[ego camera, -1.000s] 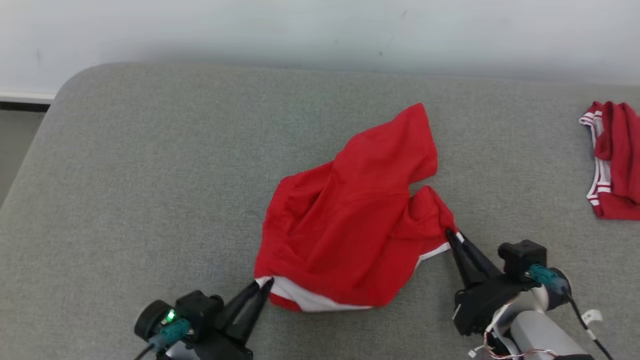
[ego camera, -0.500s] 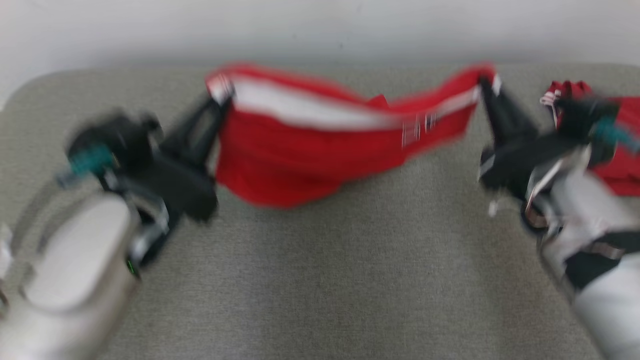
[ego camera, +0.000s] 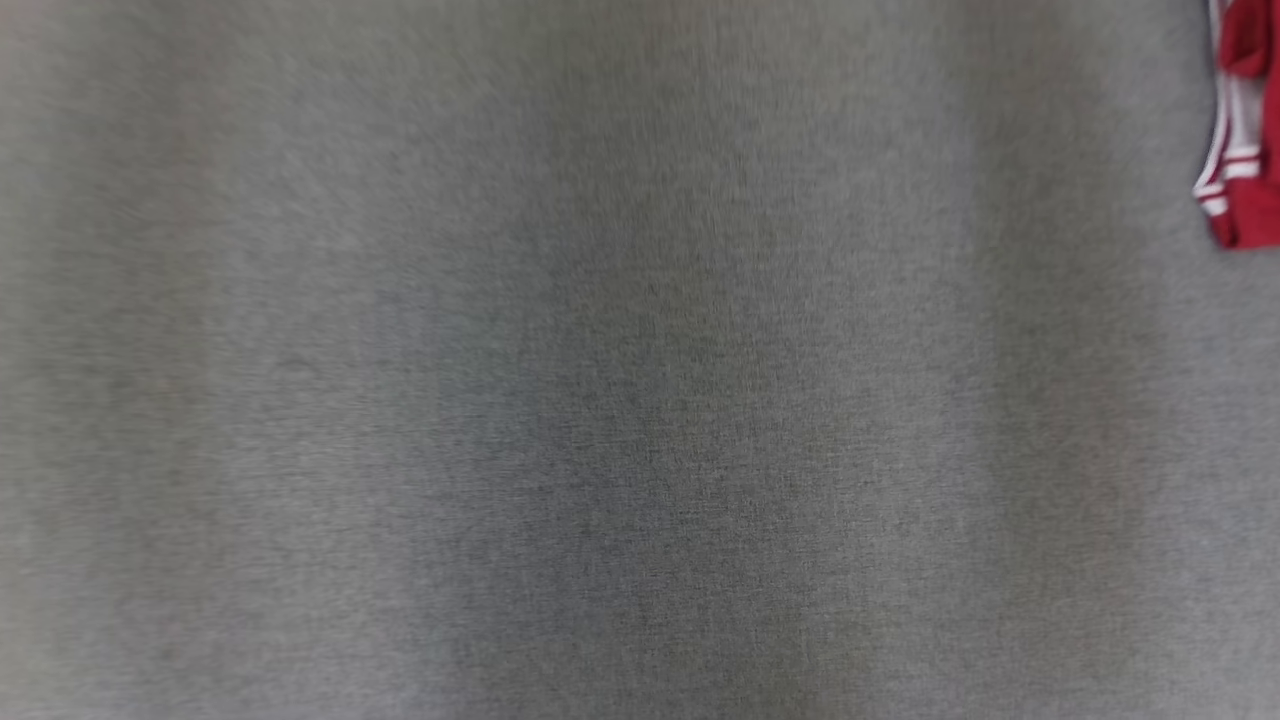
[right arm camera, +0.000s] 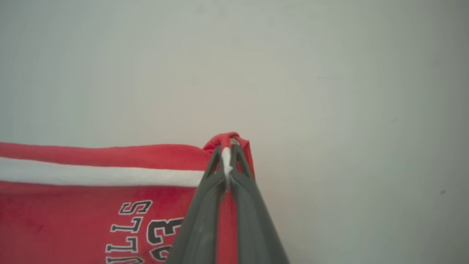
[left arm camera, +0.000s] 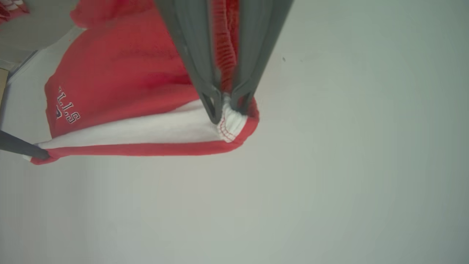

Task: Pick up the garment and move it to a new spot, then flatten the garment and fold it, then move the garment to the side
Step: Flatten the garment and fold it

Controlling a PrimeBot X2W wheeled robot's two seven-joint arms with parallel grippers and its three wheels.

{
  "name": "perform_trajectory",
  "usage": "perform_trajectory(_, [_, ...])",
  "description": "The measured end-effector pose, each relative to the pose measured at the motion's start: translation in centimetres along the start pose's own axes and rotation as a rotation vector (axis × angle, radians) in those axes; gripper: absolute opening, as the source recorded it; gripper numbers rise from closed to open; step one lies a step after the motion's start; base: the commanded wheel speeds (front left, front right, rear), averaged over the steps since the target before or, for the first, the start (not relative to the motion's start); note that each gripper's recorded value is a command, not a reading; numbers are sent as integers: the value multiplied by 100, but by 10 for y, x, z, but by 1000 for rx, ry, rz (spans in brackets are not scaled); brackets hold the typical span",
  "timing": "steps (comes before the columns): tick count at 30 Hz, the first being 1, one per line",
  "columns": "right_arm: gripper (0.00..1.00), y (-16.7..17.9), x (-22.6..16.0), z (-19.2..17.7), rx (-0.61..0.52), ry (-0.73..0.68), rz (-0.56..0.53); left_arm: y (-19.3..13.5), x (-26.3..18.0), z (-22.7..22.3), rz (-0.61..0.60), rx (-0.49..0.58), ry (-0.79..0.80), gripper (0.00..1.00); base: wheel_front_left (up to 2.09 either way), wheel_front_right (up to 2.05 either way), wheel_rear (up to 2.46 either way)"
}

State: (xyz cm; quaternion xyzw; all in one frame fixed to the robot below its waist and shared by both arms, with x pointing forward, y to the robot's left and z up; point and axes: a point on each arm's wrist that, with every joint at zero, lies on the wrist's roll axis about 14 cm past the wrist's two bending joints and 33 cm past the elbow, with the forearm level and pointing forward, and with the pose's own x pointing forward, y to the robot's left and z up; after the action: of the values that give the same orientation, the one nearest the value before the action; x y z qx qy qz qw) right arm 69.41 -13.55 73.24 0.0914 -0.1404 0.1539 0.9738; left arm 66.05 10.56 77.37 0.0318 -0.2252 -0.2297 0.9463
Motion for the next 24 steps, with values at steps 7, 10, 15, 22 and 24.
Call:
perform_trajectory(7, [0, -29, 40, -26, -34, 12, -74, 17, 42, -47, 20, 6, 47, 0, 0, 0, 0])
perform_trajectory(10, [0, -35, 48, -44, -51, 37, -91, 26, 52, -65, 46, -26, 46, 0, 0, 0, 0])
perform_trajectory(15, [0, -42, 51, -83, -79, 97, -105, 29, 53, -112, 72, -94, 87, 0, 0, 0, 0])
perform_trajectory(22, [0, -51, 48, -120, -102, 150, -119, 20, 49, -150, 48, -108, 103, 0, 0, 0, 0])
perform_trajectory(24, [0, -51, 44, -128, -71, 150, -121, 16, 43, -158, 36, -112, 101, 0, 0, 0, 0])
